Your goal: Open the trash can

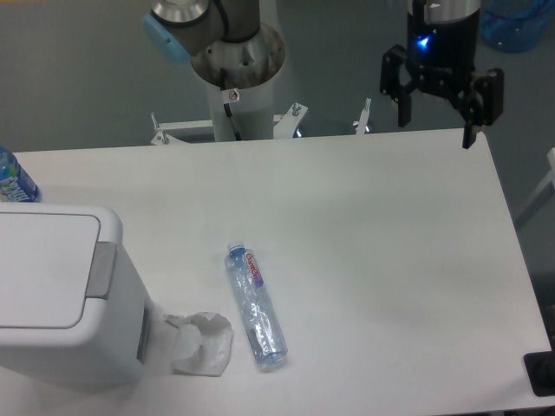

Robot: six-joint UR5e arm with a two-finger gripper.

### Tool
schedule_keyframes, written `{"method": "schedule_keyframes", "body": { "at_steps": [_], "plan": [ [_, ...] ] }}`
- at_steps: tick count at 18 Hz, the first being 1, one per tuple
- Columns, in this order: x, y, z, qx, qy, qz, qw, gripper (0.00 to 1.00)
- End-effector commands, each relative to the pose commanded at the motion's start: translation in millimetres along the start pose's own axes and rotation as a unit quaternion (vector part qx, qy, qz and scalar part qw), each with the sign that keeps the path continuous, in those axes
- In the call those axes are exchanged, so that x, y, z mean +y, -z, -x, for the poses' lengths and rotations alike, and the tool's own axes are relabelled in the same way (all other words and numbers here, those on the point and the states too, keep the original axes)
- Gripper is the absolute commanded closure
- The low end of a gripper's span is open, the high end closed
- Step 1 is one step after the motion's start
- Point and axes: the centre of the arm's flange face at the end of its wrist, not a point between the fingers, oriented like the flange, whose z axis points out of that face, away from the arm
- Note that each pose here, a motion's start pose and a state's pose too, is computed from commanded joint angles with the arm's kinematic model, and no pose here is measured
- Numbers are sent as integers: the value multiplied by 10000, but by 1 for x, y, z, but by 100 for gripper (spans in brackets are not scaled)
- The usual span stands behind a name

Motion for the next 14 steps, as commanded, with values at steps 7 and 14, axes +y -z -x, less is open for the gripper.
{"method": "schedule_keyframes", "body": {
  "at_steps": [7,14],
  "plan": [
    [-3,0,-1,11,1,-73,10000,0],
    [-45,3,-11,-112,1111,-434,9928,0]
  ]
}}
